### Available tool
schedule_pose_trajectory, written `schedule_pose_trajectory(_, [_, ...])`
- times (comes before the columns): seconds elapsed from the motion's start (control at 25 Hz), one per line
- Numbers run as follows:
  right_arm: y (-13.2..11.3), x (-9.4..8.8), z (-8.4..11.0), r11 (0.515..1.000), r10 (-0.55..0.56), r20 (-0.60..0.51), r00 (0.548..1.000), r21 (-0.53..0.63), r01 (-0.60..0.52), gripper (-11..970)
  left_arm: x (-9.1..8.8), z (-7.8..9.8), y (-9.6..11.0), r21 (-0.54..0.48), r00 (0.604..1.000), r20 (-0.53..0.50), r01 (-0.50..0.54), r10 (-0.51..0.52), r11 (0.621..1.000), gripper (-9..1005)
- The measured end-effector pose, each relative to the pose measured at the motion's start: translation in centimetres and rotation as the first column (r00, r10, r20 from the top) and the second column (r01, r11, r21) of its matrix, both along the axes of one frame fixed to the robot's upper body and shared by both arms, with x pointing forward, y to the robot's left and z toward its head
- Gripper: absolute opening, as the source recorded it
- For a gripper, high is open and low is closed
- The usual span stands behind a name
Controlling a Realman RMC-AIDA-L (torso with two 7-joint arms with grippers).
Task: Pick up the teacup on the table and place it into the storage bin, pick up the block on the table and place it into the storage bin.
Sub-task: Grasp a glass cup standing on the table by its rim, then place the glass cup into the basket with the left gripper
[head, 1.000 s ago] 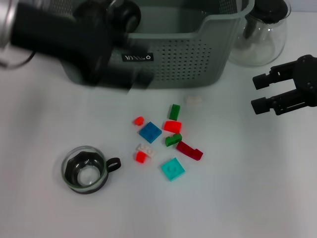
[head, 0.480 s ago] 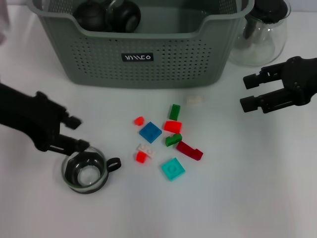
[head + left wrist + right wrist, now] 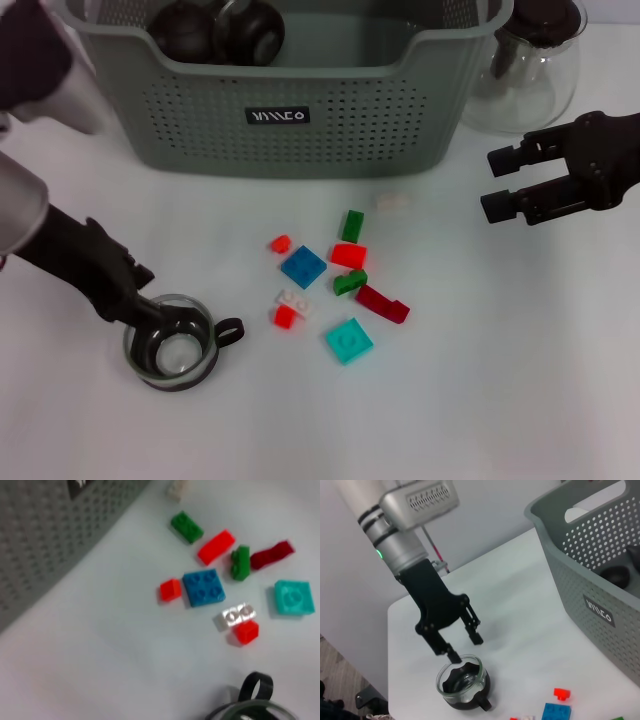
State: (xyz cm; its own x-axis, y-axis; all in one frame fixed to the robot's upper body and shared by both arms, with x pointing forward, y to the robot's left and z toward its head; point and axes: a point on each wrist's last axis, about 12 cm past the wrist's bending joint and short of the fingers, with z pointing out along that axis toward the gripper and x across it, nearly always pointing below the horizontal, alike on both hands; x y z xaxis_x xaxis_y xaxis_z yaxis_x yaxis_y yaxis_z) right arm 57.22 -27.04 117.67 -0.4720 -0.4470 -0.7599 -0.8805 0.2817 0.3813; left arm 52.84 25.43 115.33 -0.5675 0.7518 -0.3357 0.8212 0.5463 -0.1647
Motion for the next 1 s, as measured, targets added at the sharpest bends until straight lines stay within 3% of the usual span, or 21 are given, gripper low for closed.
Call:
schedule_pose_trajectory(0.56, [-0.1, 0.0, 0.0, 1.0, -0.003, 0.0, 1.0, 0.001, 0.003, 810, 0.5, -3.1, -1.4, 0.085, 0.999, -0.04, 0.01, -0.007, 0.996, 556])
schedule_pose_trajectory(0.8, [0.0, 0.1, 0.0, 1.0, -0.009, 0.004, 1.0, 0.0, 0.009, 810, 0.6, -3.7, -1.6, 0.091, 0.999, -0.042, 0.006, -0.002, 0.996, 551])
schedule_pose_trajectory(1.0, [0.0, 0.2, 0.1, 1.0, -0.011, 0.002, 1.0, 0.003, 0.011, 811, 0.7, -3.8, -1.6, 0.094, 0.999, -0.042, 0.001, 0.002, 0.996, 478])
